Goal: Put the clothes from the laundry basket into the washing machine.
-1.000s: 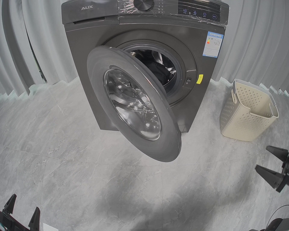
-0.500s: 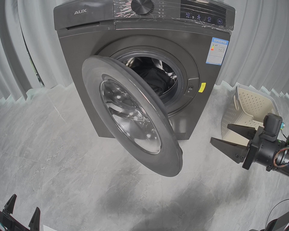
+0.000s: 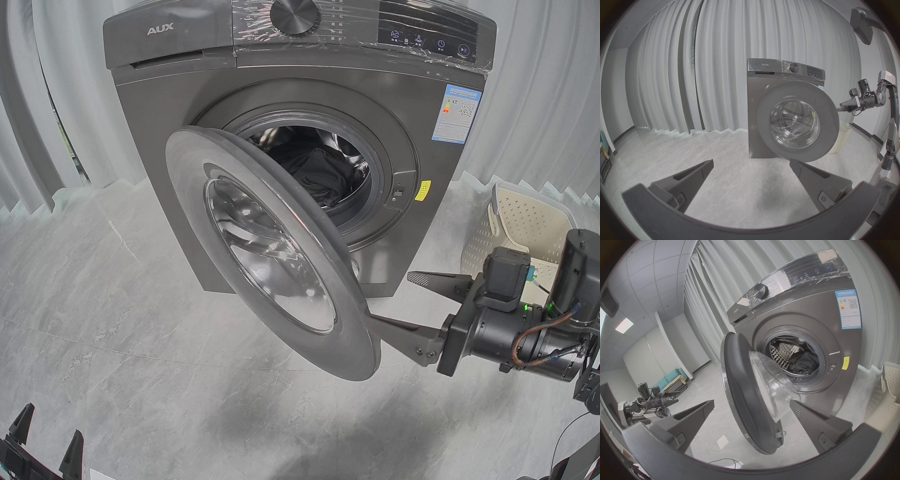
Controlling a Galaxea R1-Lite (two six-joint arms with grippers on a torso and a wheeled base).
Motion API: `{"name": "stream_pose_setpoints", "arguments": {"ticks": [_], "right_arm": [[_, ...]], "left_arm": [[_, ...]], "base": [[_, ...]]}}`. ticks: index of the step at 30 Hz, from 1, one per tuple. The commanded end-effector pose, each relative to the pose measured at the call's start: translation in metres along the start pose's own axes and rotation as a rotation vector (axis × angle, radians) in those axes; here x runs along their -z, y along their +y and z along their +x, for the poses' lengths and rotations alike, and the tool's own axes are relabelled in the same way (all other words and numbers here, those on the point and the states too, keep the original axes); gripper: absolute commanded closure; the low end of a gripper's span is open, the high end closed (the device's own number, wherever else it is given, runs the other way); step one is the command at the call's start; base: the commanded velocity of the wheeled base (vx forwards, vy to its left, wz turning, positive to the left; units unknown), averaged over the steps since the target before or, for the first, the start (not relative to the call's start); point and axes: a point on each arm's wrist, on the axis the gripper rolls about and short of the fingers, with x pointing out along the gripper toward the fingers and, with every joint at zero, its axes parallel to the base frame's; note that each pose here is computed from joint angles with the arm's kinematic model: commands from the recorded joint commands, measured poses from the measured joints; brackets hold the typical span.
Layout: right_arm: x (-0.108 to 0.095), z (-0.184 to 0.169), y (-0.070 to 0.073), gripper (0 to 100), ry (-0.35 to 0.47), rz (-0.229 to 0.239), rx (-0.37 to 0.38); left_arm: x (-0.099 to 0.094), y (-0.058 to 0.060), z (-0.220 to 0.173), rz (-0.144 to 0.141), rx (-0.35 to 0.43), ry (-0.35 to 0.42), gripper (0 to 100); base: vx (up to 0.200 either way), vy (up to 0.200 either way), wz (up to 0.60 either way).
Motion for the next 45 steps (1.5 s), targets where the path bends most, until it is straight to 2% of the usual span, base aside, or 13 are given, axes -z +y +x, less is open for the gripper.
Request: {"name": "stream_pose_setpoints", "arguments": {"ticks": [1, 7, 10, 19, 21, 22, 24, 29, 32, 35, 39, 44, 45], "right_arm": [[0.01, 0.012, 0.003, 0, 0.044, 0.001, -0.014], [0.013, 0.021, -0.001, 0, 0.06, 0.0, 0.0], [0.014, 0.033, -0.01, 0, 0.067, -0.011, 0.037], [-0.005, 0.031, -0.082, 0, 0.002, -0.026, 0.358], [-0.005, 0.027, -0.091, 0, 0.003, -0.036, 0.392], [-0.004, 0.022, -0.101, 0, 0.01, -0.042, 0.428], [-0.003, 0.019, -0.106, 0, 0.014, -0.04, 0.448], [0.009, 0.014, -0.103, 0, 0.053, -0.03, 0.443], [0.019, 0.005, -0.095, 0, 0.088, -0.026, 0.429], [0.026, 0.009, -0.069, 0, 0.109, -0.031, 0.333], [0.012, 0.021, -0.057, 0, 0.047, -0.019, 0.282], [-0.006, 0.039, -0.057, 0, -0.037, 0.025, 0.261], [-0.016, 0.046, -0.058, 0, -0.073, 0.04, 0.257]], "left_arm": [[0.005, 0.0, 0.001, -0.001, 0.002, 0.011, 0], [0.005, 0.0, 0.001, -0.001, 0.0, 0.011, 0], [0.005, 0.0, 0.001, -0.001, 0.0, 0.011, 0], [0.005, 0.0, 0.001, -0.001, 0.0, 0.011, 0], [0.005, 0.0, 0.001, -0.001, 0.002, 0.011, 0], [0.005, 0.0, 0.001, -0.001, 0.0, 0.011, 0], [0.005, 0.0, 0.001, -0.001, 0.002, 0.011, 0], [0.005, 0.0, 0.001, -0.001, 0.002, 0.011, 0], [0.005, 0.0, 0.001, -0.001, 0.002, 0.011, 0], [0.005, 0.0, 0.001, -0.001, 0.002, 0.011, 0], [0.005, 0.0, 0.001, -0.001, 0.002, 0.011, 0], [0.005, 0.0, 0.001, -0.001, 0.002, 0.011, 0], [0.005, 0.0, 0.001, -0.001, 0.002, 0.011, 0]], "base": [[0.0, 0.0, 0.0], [0.0, 0.0, 0.0], [0.0, 0.0, 0.0], [0.0, 0.0, 0.0], [0.0, 0.0, 0.0], [0.0, 0.0, 0.0], [0.0, 0.0, 0.0], [0.0, 0.0, 0.0], [0.0, 0.0, 0.0], [0.0, 0.0, 0.0], [0.05, 0.0, 0.0], [0.2, 0.0, 0.0], [0.2, 0.0, 0.0]]}}
